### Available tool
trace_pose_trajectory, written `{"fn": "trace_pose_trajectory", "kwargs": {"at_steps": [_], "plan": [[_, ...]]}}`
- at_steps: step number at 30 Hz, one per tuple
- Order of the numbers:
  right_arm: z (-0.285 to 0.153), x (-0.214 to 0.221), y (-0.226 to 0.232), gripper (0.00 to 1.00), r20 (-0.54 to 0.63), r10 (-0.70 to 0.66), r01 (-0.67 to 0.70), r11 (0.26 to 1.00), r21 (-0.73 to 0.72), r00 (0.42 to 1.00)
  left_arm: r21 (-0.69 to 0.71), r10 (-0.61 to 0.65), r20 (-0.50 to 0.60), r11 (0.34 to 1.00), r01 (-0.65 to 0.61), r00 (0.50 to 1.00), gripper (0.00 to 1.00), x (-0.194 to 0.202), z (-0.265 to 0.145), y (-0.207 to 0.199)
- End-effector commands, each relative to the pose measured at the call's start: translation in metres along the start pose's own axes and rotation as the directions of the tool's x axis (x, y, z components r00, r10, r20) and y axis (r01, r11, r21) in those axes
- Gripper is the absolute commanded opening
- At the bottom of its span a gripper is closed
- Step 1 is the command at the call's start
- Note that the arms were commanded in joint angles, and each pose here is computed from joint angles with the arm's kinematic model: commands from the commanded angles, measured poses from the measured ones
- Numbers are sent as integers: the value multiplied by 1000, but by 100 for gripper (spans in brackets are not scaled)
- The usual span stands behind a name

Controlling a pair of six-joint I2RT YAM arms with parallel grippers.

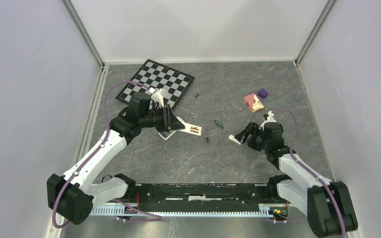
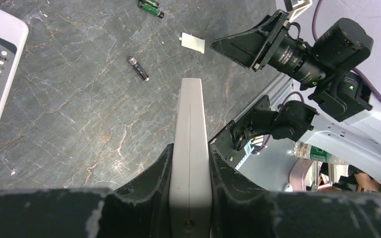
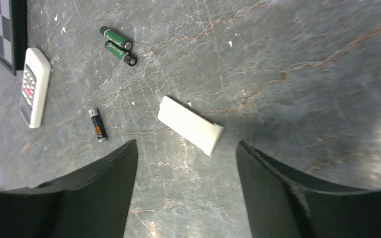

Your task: Load the batteries into the remote control

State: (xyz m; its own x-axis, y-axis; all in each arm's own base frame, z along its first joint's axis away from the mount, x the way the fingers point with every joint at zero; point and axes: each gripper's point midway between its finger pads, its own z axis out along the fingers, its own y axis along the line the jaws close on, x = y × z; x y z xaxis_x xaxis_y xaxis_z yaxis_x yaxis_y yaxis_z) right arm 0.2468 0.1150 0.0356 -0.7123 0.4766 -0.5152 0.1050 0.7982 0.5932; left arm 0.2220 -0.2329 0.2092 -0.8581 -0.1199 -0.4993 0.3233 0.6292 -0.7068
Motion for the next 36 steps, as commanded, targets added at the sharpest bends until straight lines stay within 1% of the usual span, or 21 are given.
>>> {"fn": "trace_pose_trajectory", "kwargs": {"at_steps": [1,2,3,4,5,6,7,9,11,12,16,19,21,25,26,27,30,32,34,35,36], "plan": [[-18,-26,5,82,90,-80,77,996,37,993,79,76,25,994,-78,997,2,-7,-12,-21],[-23,-33,15,86,114,-117,118,993,-5,987,98,79,27,992,-81,997,2,-7,-11,-25],[-28,-37,31,89,132,-153,164,983,-76,979,130,83,27,988,-86,996,2,-6,-10,-29],[-35,-40,51,91,159,-184,210,963,-169,970,185,100,24,977,-103,995,2,-4,-10,-37],[-43,-43,75,92,201,-211,262,924,-277,956,225,121,18,967,-122,992,2,-2,-10,-42],[-57,-44,102,93,247,-236,321,858,-400,940,266,144,11,954,-142,990,2,1,-10,-48],[-71,-43,124,94,281,-257,368,788,-493,925,295,168,7,942,-163,986,2,3,-11,-52],[-102,-44,161,98,384,-293,479,639,-603,875,340,206,12,919,-198,978,2,6,-13,-60],[-126,-47,187,98,464,-324,565,521,-640,825,379,233,30,897,-227,972,2,6,-15,-66],[-134,-45,196,98,477,-345,589,472,-656,808,408,253,34,880,-245,967,2,8,-17,-71],[-142,-33,221,98,455,-403,594,356,-722,794,494,343,35,810,-315,939,2,20,-22,-82],[-149,-15,235,98,458,-434,594,256,-763,776,543,396,20,766,-343,918,2,29,-21,-86],[-149,-6,237,98,455,-464,595,213,-775,760,582,422,-2,738,-342,907,2,36,-21,-89],[-146,3,237,98,401,-508,553,189,-812,763,622,458,-50,710,-331,888,2,44,-18,-91],[-150,6,240,96,391,-520,535,157,-830,759,624,467,-57,707,-334,882,2,45,-17,-91],[-153,7,244,92,377,-530,516,137,-846,760,629,475,-57,700,-338,878,2,44,-17,-93],[-149,11,246,86,302,-582,462,145,-875,755,648,483,-63,686,-333,873,2,34,-25,-114],[-142,10,246,87,281,-585,459,179,-870,761,644,527,-30,660,-387,849,2,31,-35,-127],[-142,13,247,88,268,-580,443,183,-877,769,626,556,24,639,-446,831,2,27,-41,-132],[-141,16,246,89,270,-580,442,178,-879,769,614,583,48,623,-485,811,2,27,-43,-130],[-145,19,247,92,293,-578,450,147,-881,762,602,610,68,606,-520,789,2,28,-43,-126]]}}
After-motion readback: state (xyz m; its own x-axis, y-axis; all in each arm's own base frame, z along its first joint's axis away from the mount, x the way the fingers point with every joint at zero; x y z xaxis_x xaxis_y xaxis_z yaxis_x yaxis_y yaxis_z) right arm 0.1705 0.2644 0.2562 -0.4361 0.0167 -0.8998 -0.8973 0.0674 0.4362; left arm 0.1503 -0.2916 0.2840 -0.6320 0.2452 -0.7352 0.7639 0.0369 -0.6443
